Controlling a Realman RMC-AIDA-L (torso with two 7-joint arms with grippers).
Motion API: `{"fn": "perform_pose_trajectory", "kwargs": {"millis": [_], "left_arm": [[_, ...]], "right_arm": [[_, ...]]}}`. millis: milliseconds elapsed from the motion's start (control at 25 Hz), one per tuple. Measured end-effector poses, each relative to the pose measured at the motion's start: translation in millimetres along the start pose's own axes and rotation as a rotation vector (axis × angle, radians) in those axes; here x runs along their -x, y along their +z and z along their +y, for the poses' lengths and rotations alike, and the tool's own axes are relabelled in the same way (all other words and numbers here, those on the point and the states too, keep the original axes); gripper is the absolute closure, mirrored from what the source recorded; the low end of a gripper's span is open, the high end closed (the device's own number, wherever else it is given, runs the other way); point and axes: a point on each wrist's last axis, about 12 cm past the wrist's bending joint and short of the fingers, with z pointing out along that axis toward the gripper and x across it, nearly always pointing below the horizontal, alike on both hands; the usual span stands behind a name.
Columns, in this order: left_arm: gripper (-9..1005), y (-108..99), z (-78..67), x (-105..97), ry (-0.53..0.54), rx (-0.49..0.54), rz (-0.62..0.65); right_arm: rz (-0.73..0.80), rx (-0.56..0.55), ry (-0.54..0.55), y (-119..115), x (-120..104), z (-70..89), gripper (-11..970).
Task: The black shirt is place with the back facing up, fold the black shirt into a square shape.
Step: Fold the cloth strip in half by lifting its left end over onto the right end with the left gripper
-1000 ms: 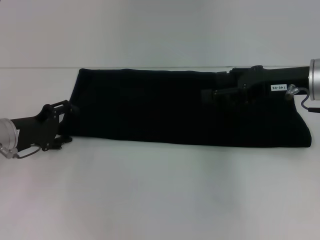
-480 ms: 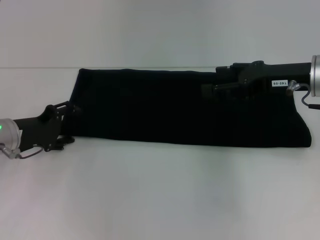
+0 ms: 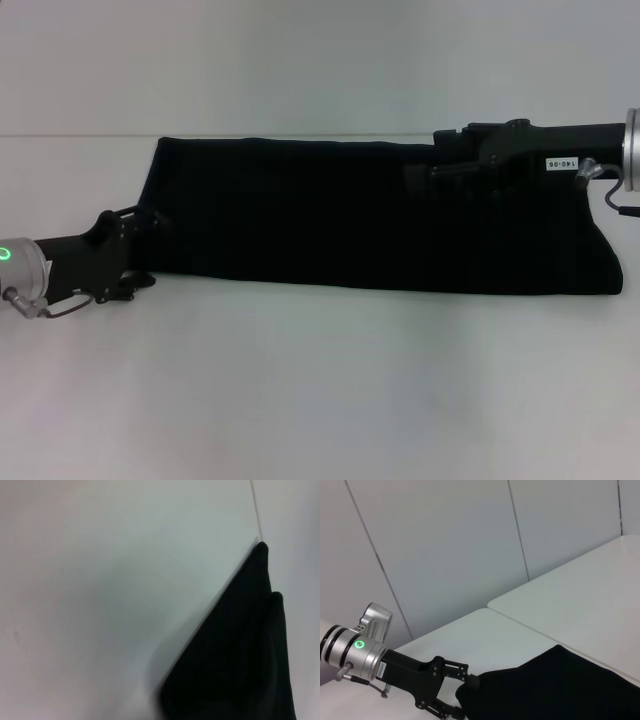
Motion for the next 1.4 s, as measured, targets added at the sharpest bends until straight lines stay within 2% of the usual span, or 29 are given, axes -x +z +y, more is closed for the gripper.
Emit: {"fn": "perform_pose_trajectory", "kwargs": {"millis": [840, 1400], "left_arm": [[106, 0.7, -5.0, 11.7, 0.068, 0.009, -0.085], [106, 2.9, -10.3, 10.7, 0.132, 0.003, -0.071]], "right_arm": [[-0.009, 0.011, 0.011, -0.8, -0.5, 1.5, 49], [-0.010, 0.012, 0.011, -0.4, -0.6, 1.8, 52]]}}
